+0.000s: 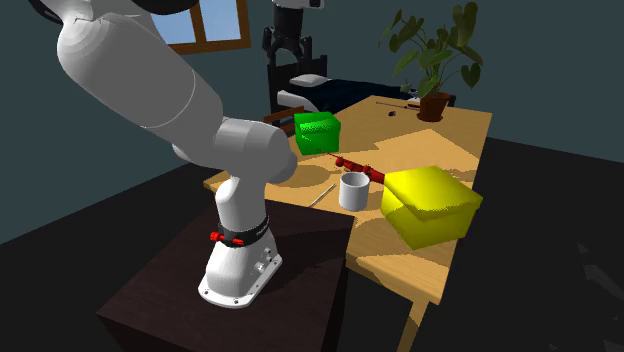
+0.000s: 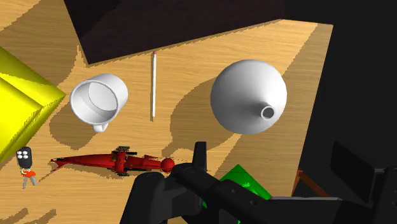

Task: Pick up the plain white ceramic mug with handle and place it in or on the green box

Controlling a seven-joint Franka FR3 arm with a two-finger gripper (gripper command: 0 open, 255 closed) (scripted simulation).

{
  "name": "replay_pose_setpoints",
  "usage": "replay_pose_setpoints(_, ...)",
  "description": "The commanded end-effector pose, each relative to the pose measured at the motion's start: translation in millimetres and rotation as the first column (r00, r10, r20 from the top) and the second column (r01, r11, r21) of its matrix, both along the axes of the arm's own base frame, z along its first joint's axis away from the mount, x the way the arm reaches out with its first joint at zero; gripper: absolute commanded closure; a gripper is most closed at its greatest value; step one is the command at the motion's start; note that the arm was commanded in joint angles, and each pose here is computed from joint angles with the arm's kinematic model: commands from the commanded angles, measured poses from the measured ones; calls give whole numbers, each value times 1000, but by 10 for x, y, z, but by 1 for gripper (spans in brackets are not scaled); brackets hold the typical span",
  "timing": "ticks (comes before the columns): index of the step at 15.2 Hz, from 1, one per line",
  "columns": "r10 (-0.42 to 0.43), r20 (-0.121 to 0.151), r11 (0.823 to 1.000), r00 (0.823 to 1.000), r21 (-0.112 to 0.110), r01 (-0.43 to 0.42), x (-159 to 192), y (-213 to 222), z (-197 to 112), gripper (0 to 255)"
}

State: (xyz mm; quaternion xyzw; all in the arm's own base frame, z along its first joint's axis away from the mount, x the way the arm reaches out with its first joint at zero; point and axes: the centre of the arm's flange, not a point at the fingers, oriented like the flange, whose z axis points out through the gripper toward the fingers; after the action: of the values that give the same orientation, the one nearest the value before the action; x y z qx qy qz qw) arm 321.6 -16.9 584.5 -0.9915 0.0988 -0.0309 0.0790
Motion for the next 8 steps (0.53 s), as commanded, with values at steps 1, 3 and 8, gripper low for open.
replay_pose_setpoints(1, 0, 0, 1000, 1000, 0, 0, 0, 0, 0, 0)
replay_pose_setpoints(3, -6, 0, 1000, 1000, -12, 6, 6, -96, -235, 0)
replay_pose_setpoints(8, -21, 0, 999, 1000, -41, 21, 17, -348, -817, 0)
